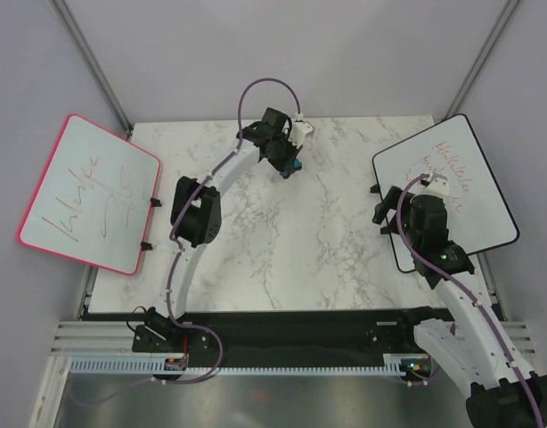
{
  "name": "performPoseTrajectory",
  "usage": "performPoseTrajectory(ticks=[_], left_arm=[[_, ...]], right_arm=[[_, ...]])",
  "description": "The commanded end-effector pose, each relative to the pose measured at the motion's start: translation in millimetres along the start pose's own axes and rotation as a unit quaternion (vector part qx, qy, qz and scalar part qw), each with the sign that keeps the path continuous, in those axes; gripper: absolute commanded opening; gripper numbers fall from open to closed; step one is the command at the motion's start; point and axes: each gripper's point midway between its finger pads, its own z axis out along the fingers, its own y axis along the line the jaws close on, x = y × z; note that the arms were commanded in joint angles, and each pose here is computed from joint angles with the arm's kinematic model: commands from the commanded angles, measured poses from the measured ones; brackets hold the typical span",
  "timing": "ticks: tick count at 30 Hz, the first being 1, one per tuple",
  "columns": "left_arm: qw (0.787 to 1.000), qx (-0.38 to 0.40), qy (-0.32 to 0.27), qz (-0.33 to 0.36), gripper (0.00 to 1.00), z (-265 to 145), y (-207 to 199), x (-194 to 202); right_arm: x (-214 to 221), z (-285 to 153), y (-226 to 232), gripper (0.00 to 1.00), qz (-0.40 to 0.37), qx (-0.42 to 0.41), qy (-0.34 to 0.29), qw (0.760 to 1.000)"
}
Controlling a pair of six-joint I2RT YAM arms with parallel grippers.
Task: Erase the whiteboard
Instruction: Pick up the whiteboard eraser from the center of the board.
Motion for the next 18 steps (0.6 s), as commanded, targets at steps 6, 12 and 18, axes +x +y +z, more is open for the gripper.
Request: performPoseTrajectory(ticks=[6,12,18], left_arm=[[0.982,0.145,-0.103,0.064,0.02,-69.7,-100.3,-77.7],[0.973,0.186,-0.118,0.074,0.02,-75.5,-141.0,-93.8],[0.956,0.250,-0.135,0.075,0.02,-88.1,-178.1,-105.9]], right_arm=[[-34.3,-18.8,18.6,0.91,0.000,-0.012,0.010,1.000],[-70.9,-69.1,5.2,0.90,0.024,0.010,-0.011,1.000],[-53.5,-98.3,-11.6,0.91,0.051,0.048,0.042,0.997]])
